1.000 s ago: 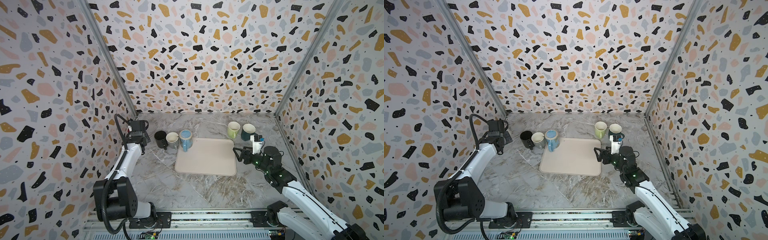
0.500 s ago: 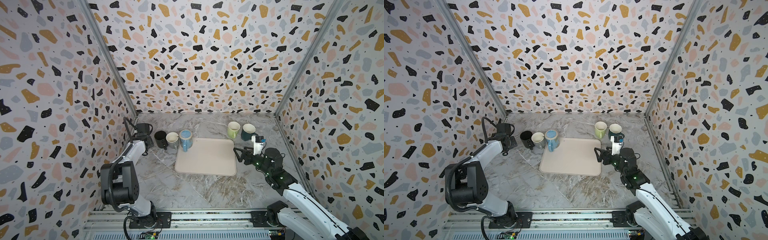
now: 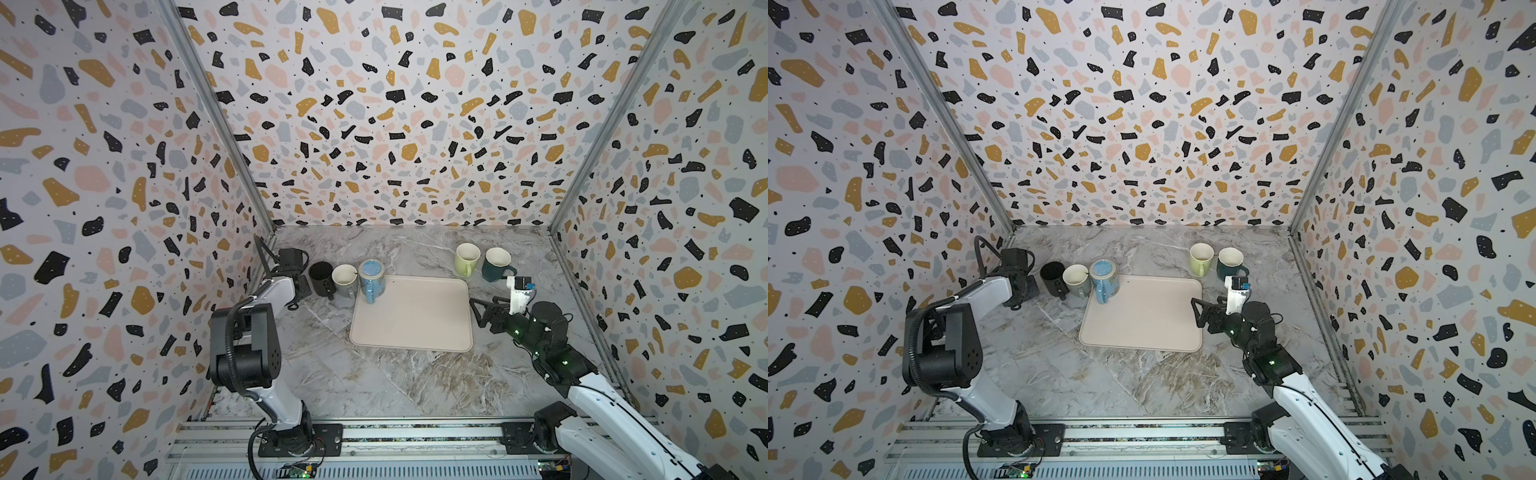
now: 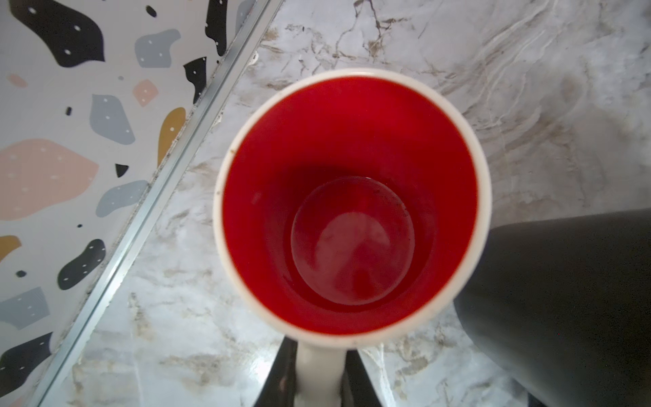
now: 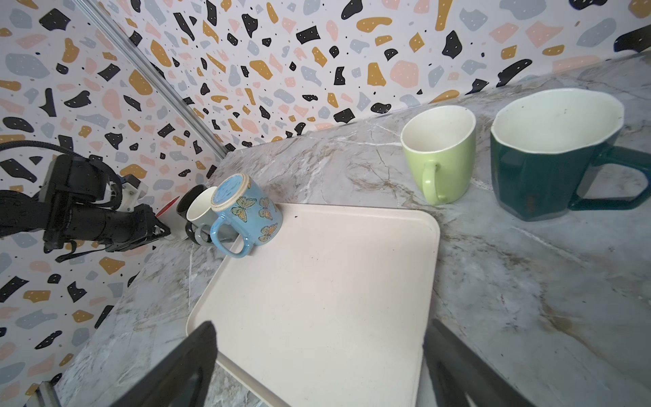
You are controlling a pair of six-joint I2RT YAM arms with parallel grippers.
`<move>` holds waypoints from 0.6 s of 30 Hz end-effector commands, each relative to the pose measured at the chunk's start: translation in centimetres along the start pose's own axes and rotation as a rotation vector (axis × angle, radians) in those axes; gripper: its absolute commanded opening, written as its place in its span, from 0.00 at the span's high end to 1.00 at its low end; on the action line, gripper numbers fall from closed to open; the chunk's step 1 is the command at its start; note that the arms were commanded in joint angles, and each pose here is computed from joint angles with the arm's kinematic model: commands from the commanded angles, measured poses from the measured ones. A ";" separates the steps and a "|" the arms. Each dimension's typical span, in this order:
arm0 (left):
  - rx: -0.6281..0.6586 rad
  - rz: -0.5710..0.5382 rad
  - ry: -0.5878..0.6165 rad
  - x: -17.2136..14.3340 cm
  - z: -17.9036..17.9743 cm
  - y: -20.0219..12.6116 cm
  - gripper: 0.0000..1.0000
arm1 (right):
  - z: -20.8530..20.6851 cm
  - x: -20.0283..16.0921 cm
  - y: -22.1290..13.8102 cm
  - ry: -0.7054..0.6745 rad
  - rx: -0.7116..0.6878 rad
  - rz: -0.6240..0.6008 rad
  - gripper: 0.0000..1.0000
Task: Turn the mug right side up
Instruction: Place the mug at the top-left of the table.
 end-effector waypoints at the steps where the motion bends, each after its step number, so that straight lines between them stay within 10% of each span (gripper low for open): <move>1: -0.031 -0.077 -0.015 2.1 -0.1 -1.1 0.39 | 0.0 0.6 -0.3 -0.005 -0.032 -0.025 0.05; 5: -0.056 -0.084 -0.014 1.4 0.0 -2.2 0.00 | 0.0 0.7 -0.2 -0.009 -0.034 -0.026 0.05; 18: -0.254 -0.171 -0.004 -1.8 -0.3 -8.0 0.00 | -2.0 -0.5 1.1 0.024 -0.093 0.027 0.05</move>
Point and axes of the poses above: each gripper's point midway between its finger pads, its own y axis out along the fingers, its own z axis along the line the jaws close on, x = y × z, the point moved 5 cm from there along -y, back along the fingers, and after that the axes turned 10 degrees about y, right-handed, at the moved point
